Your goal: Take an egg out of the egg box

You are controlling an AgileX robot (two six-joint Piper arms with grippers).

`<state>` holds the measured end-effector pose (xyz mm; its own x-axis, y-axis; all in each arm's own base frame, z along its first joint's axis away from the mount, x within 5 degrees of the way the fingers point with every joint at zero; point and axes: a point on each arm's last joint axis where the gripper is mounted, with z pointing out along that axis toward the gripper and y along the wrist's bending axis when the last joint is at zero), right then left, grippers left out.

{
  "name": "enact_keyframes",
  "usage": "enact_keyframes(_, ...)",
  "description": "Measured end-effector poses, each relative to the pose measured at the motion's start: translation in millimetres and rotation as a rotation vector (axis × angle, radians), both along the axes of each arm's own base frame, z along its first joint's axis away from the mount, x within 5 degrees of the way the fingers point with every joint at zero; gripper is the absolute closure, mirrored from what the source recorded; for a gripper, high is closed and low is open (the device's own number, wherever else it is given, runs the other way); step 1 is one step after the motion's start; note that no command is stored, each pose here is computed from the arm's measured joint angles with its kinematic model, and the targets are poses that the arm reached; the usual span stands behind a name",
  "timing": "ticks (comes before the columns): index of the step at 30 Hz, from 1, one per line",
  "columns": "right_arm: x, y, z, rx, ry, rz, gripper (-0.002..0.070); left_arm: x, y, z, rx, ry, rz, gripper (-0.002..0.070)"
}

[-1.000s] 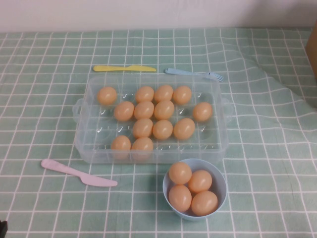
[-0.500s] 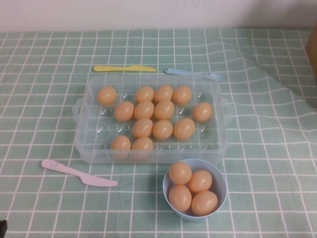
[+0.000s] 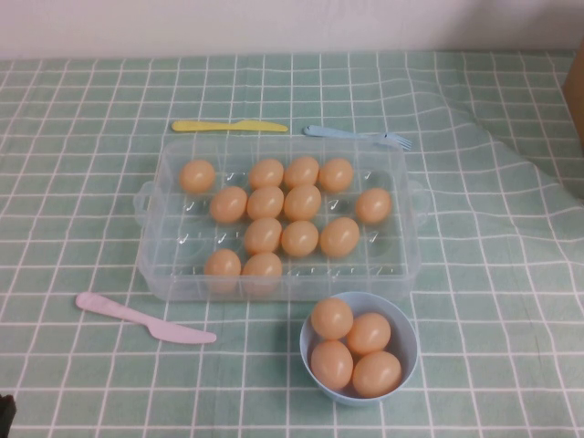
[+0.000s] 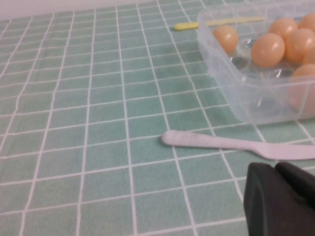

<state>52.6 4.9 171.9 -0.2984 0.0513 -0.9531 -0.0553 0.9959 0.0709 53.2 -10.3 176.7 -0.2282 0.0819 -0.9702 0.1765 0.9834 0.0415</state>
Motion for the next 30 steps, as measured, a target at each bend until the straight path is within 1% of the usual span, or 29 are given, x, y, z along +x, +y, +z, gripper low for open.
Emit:
enact_keyframes(4, 0, 0, 0, 0.0, 0.0, 0.0, 0.0694, 0, 0, 1, -0.021, -0.006, 0.001, 0.0678)
enact_keyframes(7, 0, 0, 0, 0.0, 0.0, 0.0, 0.0694, 0, -1, 3, -0.063, -0.019, 0.002, 0.0678)
enact_keyframes(10, 0, 0, 0, 0.0, 0.0, 0.0, 0.0694, 1, -3, 6, -0.189, -0.038, 0.011, 0.0678)
enact_keyframes(14, 0, 0, 0, 0.0, 0.0, 0.0, 0.0694, 2, -3, 14, -0.431, -0.08, 0.034, 0.0678)
enact_keyframes(16, 0, 0, 0, 0.0, 0.0, 0.0, 0.0694, 2, -3, 17, -0.521, -0.089, 0.043, 0.0678)
enact_keyframes(17, 0, 0, 0, 0.0, 0.0, 0.0, 0.0694, 2, -3, 18, -0.545, -0.095, 0.046, 0.0678)
enact_keyframes(23, 0, 0, 0, 0.0, 0.0, 0.0, 0.0694, 3, 2, 27, -0.613, -0.194, 0.079, 0.0678)
enact_keyframes(26, 0, 0, 0, 0.0, 0.0, 0.0, 0.0694, 3, 2, 33, -0.634, -0.198, 0.075, 0.0678)
enact_keyframes(28, 0, 0, 0, 0.0, 0.0, 0.0, 0.0694, 4, -1, 41, -0.612, -0.159, 0.06, 0.0678)
enact_keyframes(30, 0, 0, 0, 0.0, 0.0, 0.0, 0.0694, 7, -4, 58, -0.565, -0.123, 0.039, 0.0678)
